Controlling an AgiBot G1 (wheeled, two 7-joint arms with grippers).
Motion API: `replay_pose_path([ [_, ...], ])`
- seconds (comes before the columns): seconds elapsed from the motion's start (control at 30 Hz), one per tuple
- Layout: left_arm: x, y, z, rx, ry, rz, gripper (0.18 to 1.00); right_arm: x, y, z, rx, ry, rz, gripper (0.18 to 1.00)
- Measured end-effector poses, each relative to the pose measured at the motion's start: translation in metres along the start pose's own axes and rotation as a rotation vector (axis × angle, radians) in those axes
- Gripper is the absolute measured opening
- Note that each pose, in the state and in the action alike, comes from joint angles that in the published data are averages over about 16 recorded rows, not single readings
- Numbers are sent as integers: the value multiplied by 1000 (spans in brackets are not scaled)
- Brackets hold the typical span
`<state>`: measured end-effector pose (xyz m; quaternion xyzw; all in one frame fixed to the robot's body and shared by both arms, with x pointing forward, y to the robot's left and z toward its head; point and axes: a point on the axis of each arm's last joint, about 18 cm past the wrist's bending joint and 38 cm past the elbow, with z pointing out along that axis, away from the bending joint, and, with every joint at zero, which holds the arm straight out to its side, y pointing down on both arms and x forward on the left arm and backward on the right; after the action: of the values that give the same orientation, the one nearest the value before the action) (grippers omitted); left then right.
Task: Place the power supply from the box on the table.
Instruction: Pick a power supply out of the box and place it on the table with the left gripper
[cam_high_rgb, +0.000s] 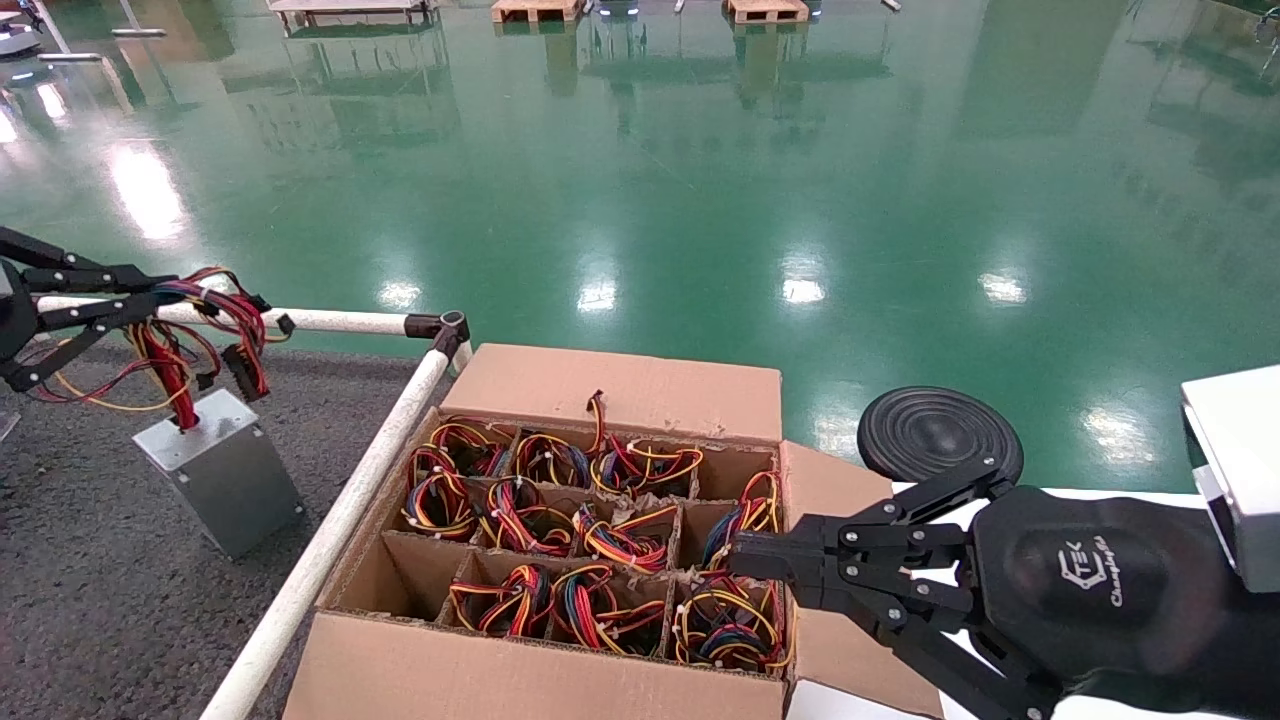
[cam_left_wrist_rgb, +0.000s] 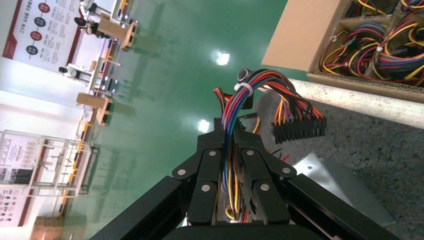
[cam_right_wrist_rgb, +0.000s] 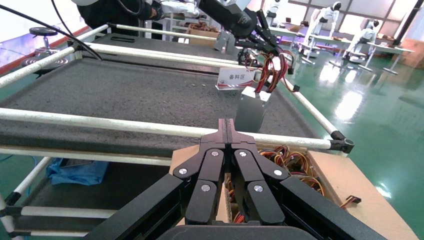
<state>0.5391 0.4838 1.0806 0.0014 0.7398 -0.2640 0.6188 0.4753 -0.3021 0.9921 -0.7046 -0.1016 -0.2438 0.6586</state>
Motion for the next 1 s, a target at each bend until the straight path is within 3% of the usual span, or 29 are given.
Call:
replay_pose_path([
  [1.0,21,46,-24,-78,-3,-106,203,0,0,0,0,0,0,194],
])
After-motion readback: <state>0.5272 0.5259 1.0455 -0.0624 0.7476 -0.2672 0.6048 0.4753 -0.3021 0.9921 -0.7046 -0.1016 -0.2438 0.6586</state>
